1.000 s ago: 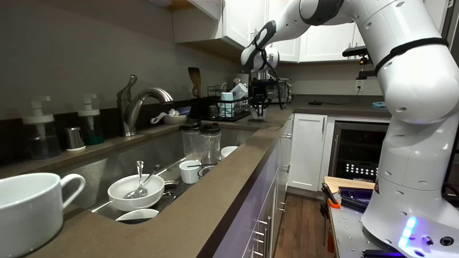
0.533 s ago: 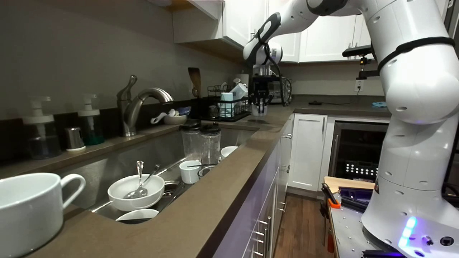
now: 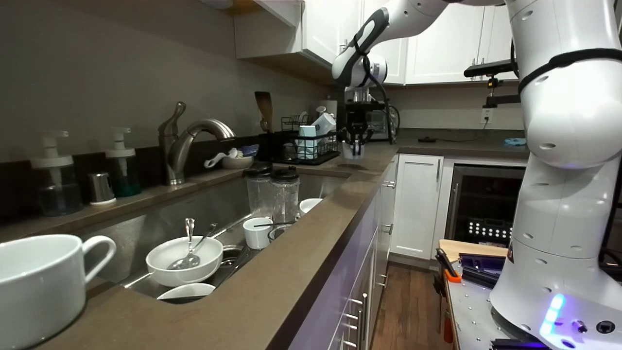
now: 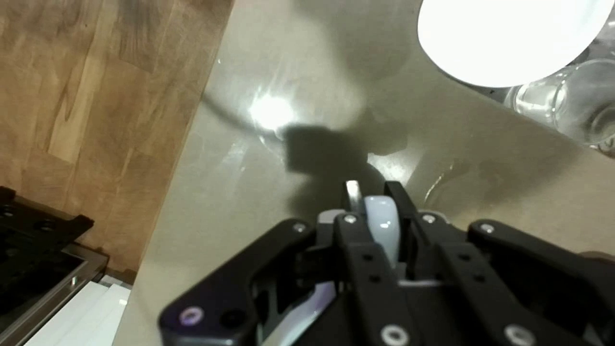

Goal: Pick up the white mug on the right side of the counter, pour the liquid out of the mug into the sink, place the mug on the left side of the counter

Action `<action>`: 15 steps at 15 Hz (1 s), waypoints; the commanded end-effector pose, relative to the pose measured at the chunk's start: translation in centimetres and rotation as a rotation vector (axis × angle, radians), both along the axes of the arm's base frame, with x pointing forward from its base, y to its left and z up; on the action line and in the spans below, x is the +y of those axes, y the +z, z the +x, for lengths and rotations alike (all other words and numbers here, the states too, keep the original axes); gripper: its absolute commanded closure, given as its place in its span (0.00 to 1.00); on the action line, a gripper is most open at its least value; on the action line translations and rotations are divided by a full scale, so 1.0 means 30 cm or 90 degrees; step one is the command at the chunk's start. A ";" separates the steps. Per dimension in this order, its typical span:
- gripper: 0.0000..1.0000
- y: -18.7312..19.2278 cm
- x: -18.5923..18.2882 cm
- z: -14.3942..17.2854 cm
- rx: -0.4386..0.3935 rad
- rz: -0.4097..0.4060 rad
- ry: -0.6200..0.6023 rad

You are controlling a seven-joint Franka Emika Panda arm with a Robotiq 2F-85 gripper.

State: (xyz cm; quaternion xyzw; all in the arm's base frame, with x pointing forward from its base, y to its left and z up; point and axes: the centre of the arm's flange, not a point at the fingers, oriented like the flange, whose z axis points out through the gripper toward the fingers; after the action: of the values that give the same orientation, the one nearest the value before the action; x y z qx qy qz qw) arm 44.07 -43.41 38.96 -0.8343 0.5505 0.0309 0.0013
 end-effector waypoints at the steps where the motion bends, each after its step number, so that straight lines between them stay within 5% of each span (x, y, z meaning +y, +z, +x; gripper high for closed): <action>1: 0.93 0.026 0.094 -0.058 -0.008 -0.016 0.035; 15: 0.94 0.072 0.260 -0.099 -0.008 -0.013 0.131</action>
State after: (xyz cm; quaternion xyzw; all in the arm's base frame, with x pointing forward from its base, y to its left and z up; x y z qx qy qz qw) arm 42.20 -37.03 39.67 -0.8715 0.4888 0.0376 -0.0075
